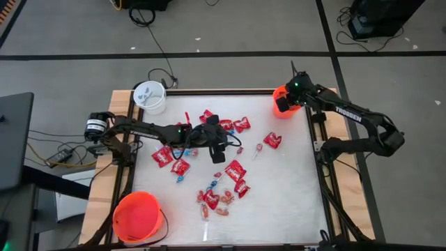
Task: Sort candy by brand, put in halloween buckets
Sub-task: Put the blue gummy into the top orange bucket, then put the left red gummy into the top orange bucket
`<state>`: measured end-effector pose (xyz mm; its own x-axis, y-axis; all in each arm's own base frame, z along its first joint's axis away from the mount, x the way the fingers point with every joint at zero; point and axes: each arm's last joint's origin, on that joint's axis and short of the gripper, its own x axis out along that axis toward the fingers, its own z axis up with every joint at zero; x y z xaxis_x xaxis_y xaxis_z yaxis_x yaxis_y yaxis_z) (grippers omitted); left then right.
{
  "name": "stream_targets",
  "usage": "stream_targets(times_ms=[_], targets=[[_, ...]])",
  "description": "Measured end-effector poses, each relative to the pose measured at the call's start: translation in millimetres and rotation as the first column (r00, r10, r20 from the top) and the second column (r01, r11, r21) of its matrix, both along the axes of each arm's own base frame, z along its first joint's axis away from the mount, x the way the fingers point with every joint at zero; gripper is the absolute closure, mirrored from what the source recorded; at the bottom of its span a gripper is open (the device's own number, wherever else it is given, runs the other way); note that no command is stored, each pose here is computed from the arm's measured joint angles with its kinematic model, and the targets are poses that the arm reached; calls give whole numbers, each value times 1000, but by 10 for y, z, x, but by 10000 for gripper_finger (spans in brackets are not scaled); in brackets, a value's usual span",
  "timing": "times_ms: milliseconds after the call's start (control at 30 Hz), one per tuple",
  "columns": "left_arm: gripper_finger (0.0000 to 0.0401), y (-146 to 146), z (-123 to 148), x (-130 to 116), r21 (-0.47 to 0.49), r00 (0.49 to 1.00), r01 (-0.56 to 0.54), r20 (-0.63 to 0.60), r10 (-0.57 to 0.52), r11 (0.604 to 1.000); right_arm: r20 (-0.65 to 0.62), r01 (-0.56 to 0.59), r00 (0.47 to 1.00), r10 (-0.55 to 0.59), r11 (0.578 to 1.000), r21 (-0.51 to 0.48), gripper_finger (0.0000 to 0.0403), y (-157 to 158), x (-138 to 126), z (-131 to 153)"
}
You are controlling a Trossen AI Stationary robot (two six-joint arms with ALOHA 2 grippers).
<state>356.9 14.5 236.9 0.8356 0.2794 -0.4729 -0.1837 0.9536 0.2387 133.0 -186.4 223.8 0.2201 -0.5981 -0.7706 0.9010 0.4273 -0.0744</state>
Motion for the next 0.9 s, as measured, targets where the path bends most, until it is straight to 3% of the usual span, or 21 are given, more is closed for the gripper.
stream_targets(times_ms=[233, 400, 600, 767, 900], targets=[[233, 1, 3, 2, 0, 1000, -1, 4, 1, 1000, 2, 5, 1000, -5, 1000, -4, 300, -15, 3, -6], [233, 3, -15, -7, -14, 1000, -9, 1, 9, 1000, 61, -24, 998, 28, 997, -77, 256, 105, -9, 175], [233, -8, -230, -105, -95, 998, -53, -47, 49, 994, 168, -66, 981, 97, 981, -181, 229, 359, -47, 451], [233, -54, -486, -255, -227, 983, -78, -179, 37, 971, 362, -220, 896, 259, 965, -145, 223, 642, -32, 608], [233, -227, -708, -445, -359, 927, -39, -362, -101, 933, 457, -430, 786, 417, 899, -81, 226, 942, 25, 629]])
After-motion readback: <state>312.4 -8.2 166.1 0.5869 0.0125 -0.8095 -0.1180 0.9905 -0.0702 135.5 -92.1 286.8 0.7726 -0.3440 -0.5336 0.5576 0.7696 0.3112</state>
